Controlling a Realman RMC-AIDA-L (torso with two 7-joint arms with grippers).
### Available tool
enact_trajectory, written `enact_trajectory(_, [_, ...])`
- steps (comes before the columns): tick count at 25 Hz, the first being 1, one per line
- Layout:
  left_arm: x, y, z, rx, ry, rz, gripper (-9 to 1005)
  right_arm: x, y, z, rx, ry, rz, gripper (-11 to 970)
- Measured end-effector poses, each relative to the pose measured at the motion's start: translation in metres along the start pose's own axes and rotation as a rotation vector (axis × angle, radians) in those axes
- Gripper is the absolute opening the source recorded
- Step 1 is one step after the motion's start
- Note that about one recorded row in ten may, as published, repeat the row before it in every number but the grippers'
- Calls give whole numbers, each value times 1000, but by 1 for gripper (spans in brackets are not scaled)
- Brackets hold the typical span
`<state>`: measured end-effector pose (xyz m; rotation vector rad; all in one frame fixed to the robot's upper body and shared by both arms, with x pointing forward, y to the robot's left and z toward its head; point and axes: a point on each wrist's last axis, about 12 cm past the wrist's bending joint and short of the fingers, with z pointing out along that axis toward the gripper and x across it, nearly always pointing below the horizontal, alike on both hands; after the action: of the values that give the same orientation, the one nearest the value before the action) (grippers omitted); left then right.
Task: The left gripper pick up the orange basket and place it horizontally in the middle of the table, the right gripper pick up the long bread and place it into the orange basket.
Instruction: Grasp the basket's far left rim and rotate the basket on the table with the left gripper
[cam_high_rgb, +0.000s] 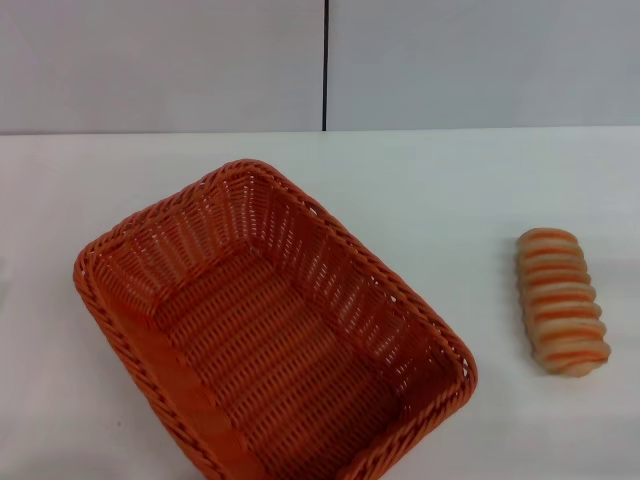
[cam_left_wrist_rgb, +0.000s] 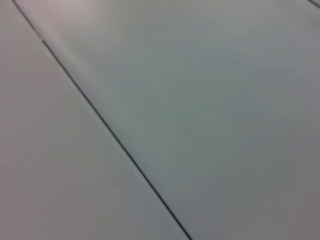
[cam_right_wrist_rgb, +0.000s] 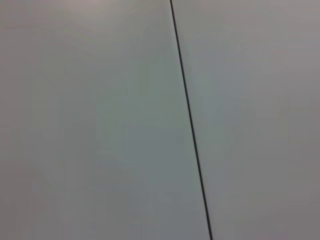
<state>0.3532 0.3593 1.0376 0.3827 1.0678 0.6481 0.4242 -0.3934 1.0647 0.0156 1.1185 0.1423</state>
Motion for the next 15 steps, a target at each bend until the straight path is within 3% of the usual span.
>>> enact_trajectory(11, [0,1,-1,-23,7,-18,831,-5,-6,1,-3,-17,51,824])
enact_trajectory(15, [0,4,0,-29,0,-131,830,-6,-8,0,8,-19,50,823])
